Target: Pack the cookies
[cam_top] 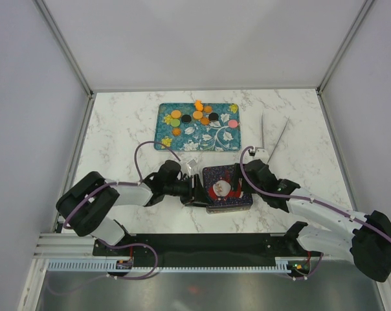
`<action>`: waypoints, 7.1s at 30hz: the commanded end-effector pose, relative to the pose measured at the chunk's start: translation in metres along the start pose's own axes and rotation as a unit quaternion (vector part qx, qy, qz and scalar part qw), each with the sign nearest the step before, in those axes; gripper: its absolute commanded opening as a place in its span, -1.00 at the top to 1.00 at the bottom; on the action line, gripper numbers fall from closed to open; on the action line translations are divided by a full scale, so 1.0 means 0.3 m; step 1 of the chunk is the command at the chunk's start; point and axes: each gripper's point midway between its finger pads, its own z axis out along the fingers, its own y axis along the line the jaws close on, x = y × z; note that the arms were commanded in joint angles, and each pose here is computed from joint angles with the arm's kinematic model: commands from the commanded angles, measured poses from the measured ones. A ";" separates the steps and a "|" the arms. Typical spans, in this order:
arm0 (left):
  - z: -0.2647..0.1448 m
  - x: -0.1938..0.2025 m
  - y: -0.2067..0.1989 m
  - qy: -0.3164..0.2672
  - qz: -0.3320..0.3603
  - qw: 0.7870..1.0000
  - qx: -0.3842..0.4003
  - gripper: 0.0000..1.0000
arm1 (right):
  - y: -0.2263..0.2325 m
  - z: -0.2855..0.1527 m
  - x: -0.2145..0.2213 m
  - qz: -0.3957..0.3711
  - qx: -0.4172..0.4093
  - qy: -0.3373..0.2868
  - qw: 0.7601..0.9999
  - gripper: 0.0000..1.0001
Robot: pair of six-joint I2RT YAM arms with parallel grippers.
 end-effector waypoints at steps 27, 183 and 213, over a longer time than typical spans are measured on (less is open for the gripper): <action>-0.079 -0.144 0.127 -0.038 0.038 0.989 -0.137 0.34 | 0.047 -0.044 -0.053 0.018 -0.048 0.016 0.999 -0.85; 0.010 -0.308 -0.046 0.029 0.134 0.973 -0.187 -0.59 | 0.136 0.071 0.064 0.054 -0.141 0.095 0.984 -0.11; -0.055 -0.302 0.110 0.035 0.134 0.951 -0.278 -0.66 | 0.150 0.015 -0.063 0.076 -0.181 0.071 0.978 -0.67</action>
